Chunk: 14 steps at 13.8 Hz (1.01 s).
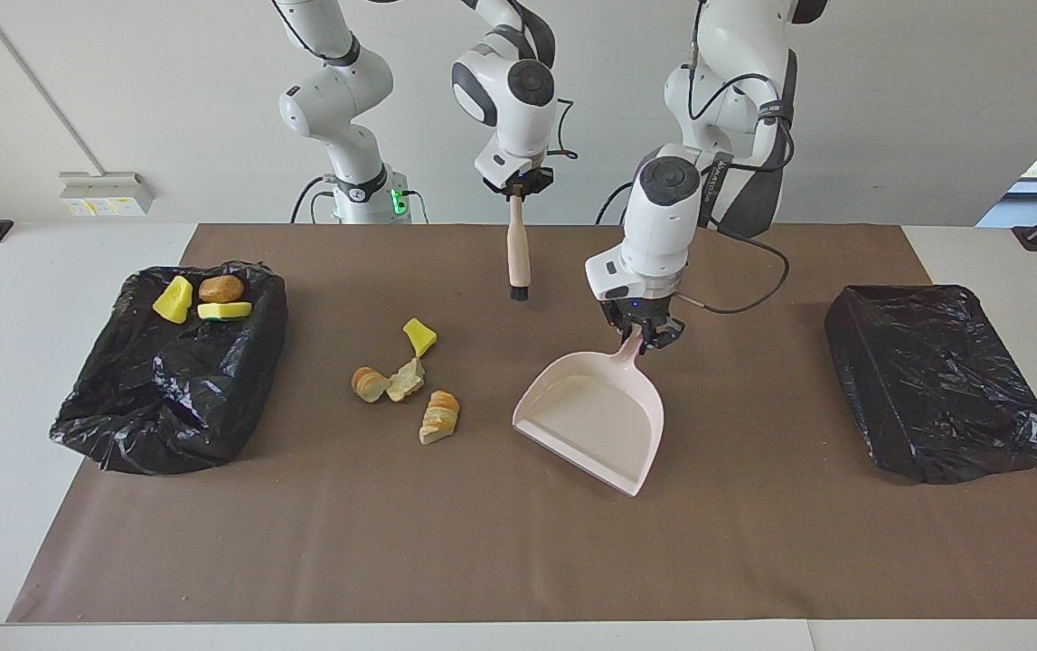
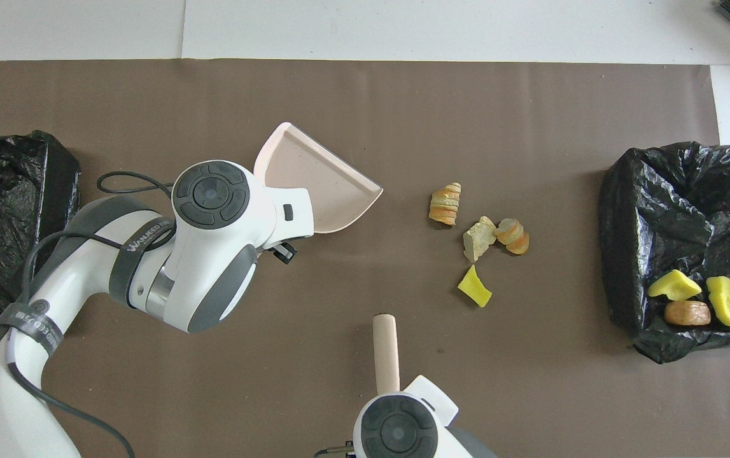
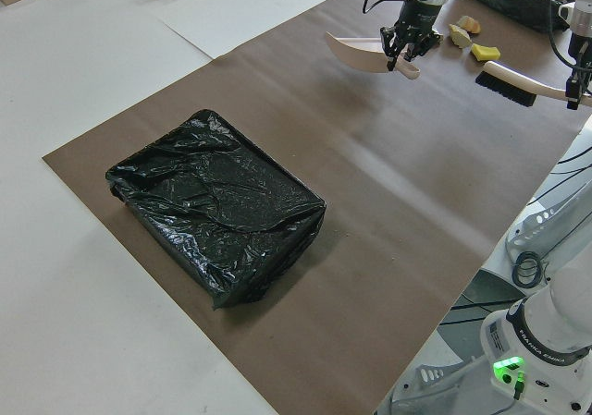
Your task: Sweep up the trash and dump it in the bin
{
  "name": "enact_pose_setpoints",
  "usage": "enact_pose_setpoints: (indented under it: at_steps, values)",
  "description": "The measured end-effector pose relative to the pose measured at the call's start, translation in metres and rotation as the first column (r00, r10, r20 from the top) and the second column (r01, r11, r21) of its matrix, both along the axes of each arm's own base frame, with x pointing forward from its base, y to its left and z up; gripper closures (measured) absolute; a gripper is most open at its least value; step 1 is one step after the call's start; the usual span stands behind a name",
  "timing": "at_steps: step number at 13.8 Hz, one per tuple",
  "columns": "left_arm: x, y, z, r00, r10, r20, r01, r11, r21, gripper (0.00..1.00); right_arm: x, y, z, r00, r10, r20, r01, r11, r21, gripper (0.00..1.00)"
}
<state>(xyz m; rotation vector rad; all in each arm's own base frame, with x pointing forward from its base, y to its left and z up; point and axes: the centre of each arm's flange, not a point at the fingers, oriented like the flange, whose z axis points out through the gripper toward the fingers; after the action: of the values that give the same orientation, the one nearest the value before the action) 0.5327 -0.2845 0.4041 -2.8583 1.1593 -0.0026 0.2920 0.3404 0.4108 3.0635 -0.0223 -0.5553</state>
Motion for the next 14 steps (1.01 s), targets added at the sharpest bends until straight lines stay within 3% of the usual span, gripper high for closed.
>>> enact_pose_setpoints:
  at_steps: [3,6,9,11,14]
  values:
    - [0.008,0.018,-0.004,0.989,-0.147,-0.025,0.147,0.989,0.009,0.69,0.051,-0.064,0.023,0.997,-0.072,0.032,0.073,0.997,-0.017,0.74]
    - [0.006,0.017,-0.016,0.978,-0.205,-0.051,0.206,0.979,0.013,0.69,0.096,-0.130,0.026,0.992,-0.104,0.074,0.108,0.993,-0.053,0.74]
    - [-0.009,0.003,-0.030,0.935,-0.346,-0.083,0.347,0.938,0.010,0.69,0.143,-0.217,0.011,0.992,-0.057,0.112,0.065,0.995,-0.073,0.74]
    - [-0.013,-0.003,-0.030,0.910,-0.406,-0.084,0.408,0.913,0.007,0.69,0.171,-0.263,-0.012,0.990,0.008,0.139,0.014,0.988,-0.153,0.74]
    - [-0.024,-0.017,-0.031,0.851,-0.518,-0.088,0.521,0.854,0.013,0.69,0.213,-0.282,-0.045,0.988,0.110,0.108,-0.083,0.970,-0.228,0.74]
